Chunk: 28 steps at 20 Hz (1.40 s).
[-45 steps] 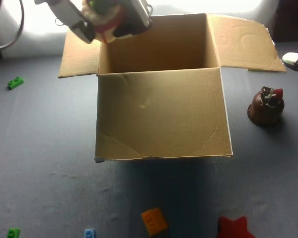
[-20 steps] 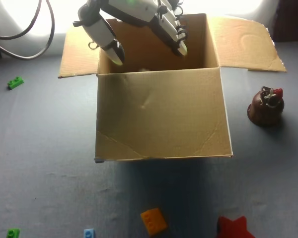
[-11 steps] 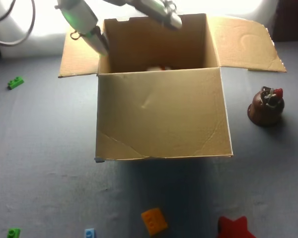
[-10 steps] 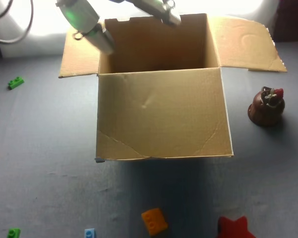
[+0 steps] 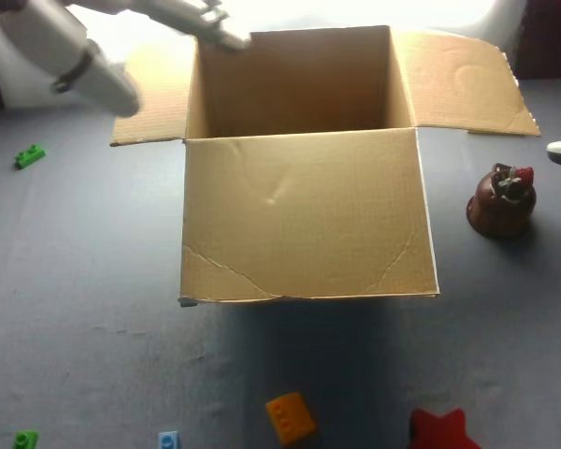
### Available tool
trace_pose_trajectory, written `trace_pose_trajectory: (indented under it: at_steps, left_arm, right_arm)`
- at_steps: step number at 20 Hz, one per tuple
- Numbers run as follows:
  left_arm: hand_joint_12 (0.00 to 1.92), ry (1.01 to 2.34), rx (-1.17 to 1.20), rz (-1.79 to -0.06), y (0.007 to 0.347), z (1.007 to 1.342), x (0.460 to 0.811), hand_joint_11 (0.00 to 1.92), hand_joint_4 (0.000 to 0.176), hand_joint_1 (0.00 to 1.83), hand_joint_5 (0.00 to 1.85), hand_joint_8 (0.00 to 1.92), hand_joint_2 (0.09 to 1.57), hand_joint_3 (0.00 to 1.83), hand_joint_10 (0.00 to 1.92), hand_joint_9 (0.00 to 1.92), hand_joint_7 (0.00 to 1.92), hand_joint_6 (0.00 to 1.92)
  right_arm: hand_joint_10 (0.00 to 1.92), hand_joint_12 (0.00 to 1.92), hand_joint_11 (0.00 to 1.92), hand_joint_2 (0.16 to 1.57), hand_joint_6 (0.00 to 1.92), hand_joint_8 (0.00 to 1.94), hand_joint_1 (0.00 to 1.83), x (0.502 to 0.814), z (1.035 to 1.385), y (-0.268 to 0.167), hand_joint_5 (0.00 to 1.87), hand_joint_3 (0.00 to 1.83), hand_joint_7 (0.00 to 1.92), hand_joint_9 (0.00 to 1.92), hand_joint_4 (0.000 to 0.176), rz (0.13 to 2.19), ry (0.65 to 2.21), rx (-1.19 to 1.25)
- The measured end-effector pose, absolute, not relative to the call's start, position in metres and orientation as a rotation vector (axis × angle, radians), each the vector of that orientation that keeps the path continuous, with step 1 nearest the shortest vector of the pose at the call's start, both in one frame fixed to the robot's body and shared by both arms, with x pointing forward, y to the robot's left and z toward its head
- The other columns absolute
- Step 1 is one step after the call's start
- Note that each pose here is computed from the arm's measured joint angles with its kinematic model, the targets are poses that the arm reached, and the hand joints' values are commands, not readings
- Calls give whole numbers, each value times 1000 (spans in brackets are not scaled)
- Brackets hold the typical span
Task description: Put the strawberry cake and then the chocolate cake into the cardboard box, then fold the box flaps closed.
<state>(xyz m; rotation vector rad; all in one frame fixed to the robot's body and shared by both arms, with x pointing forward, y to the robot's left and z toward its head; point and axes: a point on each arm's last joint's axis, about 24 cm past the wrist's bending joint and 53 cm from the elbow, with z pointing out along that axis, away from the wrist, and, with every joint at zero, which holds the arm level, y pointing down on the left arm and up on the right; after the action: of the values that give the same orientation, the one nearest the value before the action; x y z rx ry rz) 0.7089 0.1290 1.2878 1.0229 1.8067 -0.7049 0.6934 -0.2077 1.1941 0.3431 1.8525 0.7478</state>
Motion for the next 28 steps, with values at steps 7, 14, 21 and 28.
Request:
trace_pose_trajectory:
  at_steps: [7,14,21,28]
  left_arm:
    - [327,1870,998,-703,164,1259,683,0,25,0,37,1,1292,3,4,59,56,5]
    - [343,2018,959,-688,207,1203,657,0,27,0,57,6,1302,2,2,48,57,4]
    - [373,2064,883,-737,229,1189,637,0,28,0,57,8,1305,1,12,97,120,1]
    - [394,2053,721,-858,240,1190,629,0,25,0,51,2,1305,0,3,91,97,2]
  right_arm:
    - [1,0,0,1095,1,0,1135,724,1184,-189,8,1,23,11,0,824,1834,453]
    - [0,0,0,1095,6,2,1129,738,1186,-157,19,2,24,0,0,881,1826,442]
    - [7,0,0,1066,14,9,1126,753,1184,-147,46,0,49,18,0,875,1810,450]
    - [14,19,30,1086,4,4,1125,761,1176,-148,29,2,26,38,0,854,1810,459]
